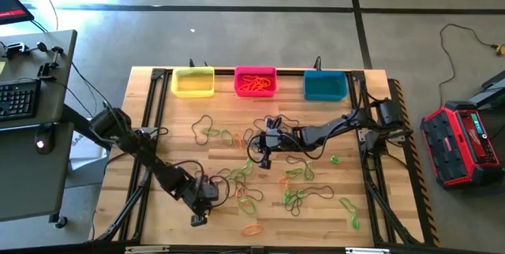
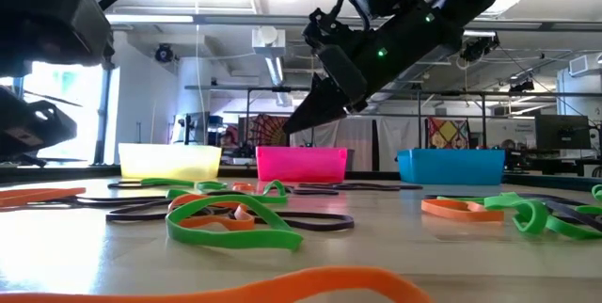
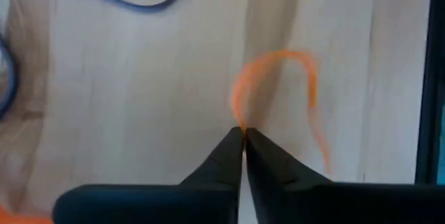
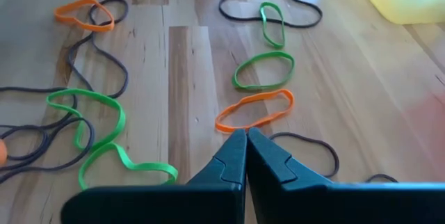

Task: Sort rubber bands into baskets
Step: Put the orange rubber band into the pink bin

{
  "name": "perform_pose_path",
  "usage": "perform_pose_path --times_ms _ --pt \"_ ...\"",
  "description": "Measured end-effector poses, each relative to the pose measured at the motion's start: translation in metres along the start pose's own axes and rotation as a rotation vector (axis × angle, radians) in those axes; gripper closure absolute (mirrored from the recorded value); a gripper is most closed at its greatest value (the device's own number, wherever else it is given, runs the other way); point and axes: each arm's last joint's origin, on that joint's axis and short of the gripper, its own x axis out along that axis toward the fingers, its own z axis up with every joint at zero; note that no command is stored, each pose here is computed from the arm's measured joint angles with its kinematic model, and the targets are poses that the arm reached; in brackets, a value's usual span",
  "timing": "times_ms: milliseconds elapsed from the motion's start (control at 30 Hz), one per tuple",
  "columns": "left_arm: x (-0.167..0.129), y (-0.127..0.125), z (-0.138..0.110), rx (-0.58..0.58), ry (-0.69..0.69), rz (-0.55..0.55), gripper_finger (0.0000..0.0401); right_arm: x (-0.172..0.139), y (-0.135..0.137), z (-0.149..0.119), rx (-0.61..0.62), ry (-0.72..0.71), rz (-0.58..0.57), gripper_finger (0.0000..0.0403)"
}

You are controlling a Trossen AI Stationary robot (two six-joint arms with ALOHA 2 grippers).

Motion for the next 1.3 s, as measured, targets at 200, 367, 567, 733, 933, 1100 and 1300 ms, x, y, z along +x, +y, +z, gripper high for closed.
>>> perform_pose_path --times_ms 200,367,567,733,933,1100,1300 --pt "-0.017 0.012 0.008 -0.010 -0.032 0.053 0.0400 -0.001 0.003 0.000 -0.009 0.000 0.006 0.0402" --pt "-0.049 0.033 0.029 -0.066 -0.118 0.090 0.0400 -0.001 0.002 0.000 -0.020 0.000 0.004 0.0402" --pt "-0.091 0.077 0.064 -0.100 -0.284 0.129 0.0401 0.001 -0.004 0.000 -0.021 0.002 -0.015 0.0402" --pt "-0.121 0.129 0.088 -0.137 -0.419 0.223 0.0401 0.002 -0.012 0.000 -0.001 0.007 -0.035 0.0402" --pt "-0.146 0.197 0.109 -0.123 -0.552 0.334 0.0401 0.003 -0.015 -0.001 0.043 0.015 -0.046 0.0402" --pt "-0.162 0.250 0.119 -0.108 -0.668 0.363 0.0401 0.003 -0.015 -0.001 0.079 0.014 -0.046 0.0402" --pt "-0.166 0.307 0.129 -0.119 -0.651 0.429 0.0401 0.003 -0.016 0.000 0.101 0.010 -0.049 0.0402"
